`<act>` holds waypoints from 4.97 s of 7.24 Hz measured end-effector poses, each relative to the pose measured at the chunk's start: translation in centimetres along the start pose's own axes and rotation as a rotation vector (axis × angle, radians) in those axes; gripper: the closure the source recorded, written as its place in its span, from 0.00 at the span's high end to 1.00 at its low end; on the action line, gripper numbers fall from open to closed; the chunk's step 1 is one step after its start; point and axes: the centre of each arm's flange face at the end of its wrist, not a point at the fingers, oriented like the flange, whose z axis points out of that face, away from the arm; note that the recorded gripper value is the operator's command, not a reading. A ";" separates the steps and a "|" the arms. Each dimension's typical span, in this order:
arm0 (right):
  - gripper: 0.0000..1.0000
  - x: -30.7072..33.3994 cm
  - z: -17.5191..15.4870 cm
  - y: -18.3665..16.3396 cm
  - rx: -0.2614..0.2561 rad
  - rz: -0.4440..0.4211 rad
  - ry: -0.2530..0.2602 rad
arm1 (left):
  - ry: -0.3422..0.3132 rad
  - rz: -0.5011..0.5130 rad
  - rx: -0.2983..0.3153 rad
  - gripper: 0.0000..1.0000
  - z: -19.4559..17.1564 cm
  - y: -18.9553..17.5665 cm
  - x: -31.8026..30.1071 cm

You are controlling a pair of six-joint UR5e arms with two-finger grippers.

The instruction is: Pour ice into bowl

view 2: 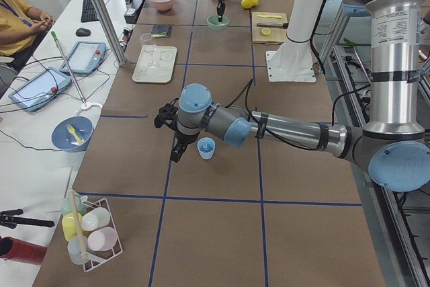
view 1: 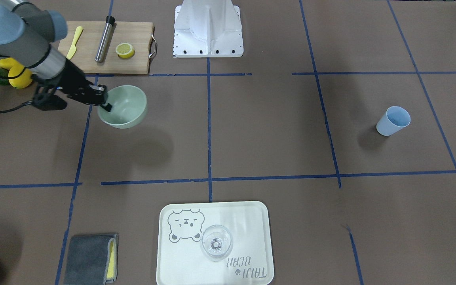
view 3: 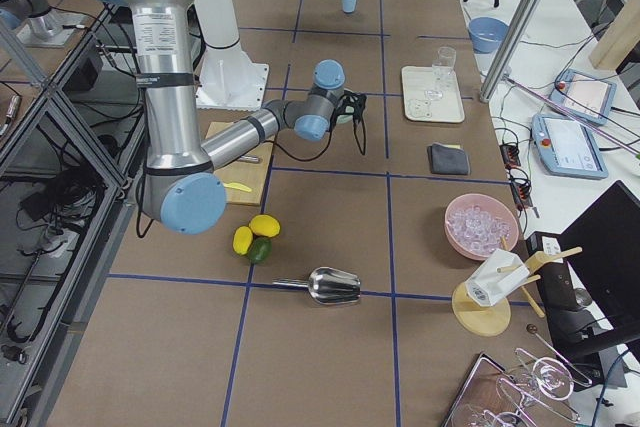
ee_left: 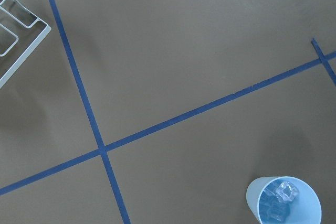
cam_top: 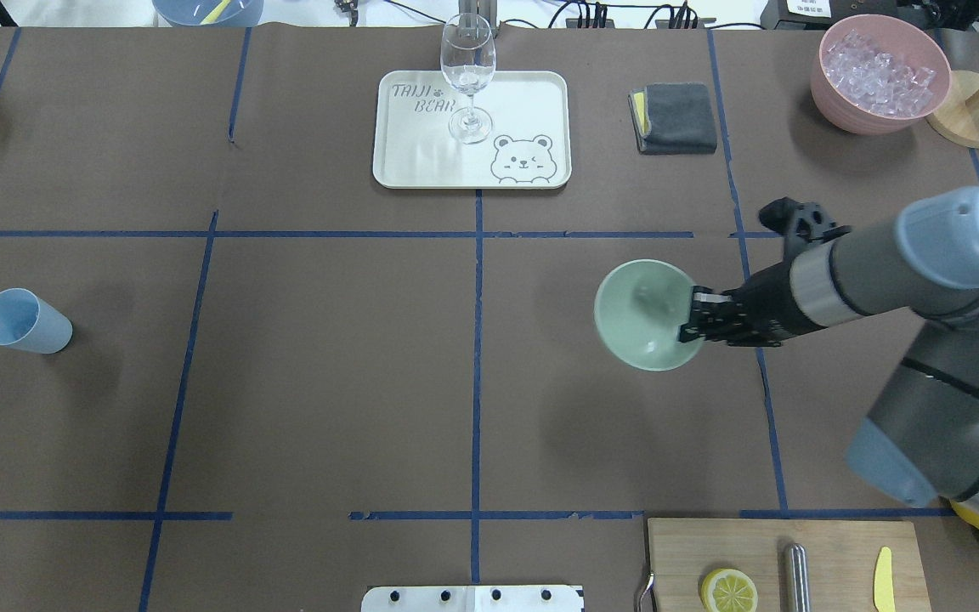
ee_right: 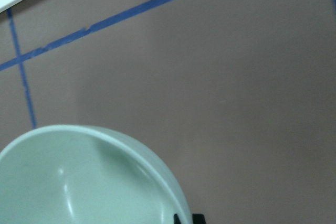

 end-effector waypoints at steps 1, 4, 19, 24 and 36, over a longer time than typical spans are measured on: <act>0.00 -7.0 2.7 2.9 -0.001 0.050 -0.008 | 0.001 0.005 0.007 1.00 0.0 -0.1 0.1; 0.00 -20.6 9.1 8.4 0.049 0.143 0.025 | 0.008 0.042 0.032 1.00 0.1 -0.4 0.7; 1.00 0.8 -11.3 -8.5 0.108 0.177 0.038 | -0.030 -0.054 0.180 0.99 8.3 4.7 8.8; 1.00 5.7 -14.5 -11.8 0.086 0.148 0.056 | -0.043 0.020 0.260 0.99 11.2 17.2 11.3; 1.00 5.4 -14.5 -12.2 0.104 0.139 0.052 | -0.045 -0.087 0.622 0.99 17.9 17.7 13.6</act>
